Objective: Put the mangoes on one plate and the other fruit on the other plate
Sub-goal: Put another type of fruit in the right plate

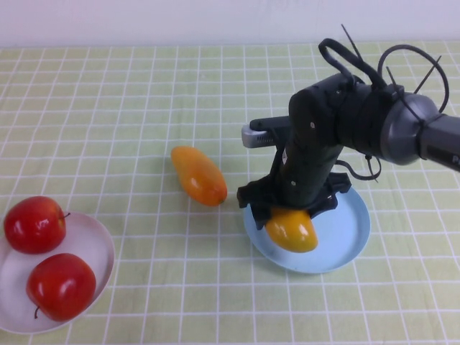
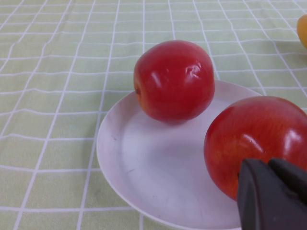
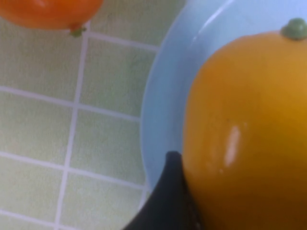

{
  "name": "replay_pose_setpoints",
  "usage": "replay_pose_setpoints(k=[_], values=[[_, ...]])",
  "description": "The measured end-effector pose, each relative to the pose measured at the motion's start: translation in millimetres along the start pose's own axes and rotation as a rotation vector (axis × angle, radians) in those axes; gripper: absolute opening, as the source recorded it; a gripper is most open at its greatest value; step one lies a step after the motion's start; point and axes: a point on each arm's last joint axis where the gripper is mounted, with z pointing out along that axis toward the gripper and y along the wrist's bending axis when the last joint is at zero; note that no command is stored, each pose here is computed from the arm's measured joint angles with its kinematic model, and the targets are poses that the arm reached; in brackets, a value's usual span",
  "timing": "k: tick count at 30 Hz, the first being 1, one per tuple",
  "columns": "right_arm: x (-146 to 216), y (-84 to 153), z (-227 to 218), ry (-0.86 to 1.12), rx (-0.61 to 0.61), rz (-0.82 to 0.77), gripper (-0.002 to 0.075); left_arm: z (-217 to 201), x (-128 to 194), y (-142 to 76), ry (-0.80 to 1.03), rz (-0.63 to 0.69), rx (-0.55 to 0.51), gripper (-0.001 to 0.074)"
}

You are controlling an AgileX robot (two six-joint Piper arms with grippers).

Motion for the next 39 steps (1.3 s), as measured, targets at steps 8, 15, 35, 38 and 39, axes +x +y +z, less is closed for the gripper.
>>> replay_pose_setpoints(k=[8,15,35,38,39], values=[[1,2,13,0.039,-0.009,-0.053,0.0652,0,0,0,0.000,0.000,0.000,-0.0002],[-10,2,-12,0.047,0.049,-0.095,0.0689,0,0,0,0.000,0.000,0.000,-0.0002],[-62,74,-22,-0.381,-0.260,-0.644,0.0615,0,0,0,0.000,0.000,0.000,-0.0002],[-65,74,-9,-0.387,-0.251,-0.657,0.0611,0,0,0,0.000,0.000,0.000,-0.0002],[-66,74,-6,-0.390,-0.249,-0.658,0.0610,0,0,0,0.000,0.000,0.000,-0.0002]])
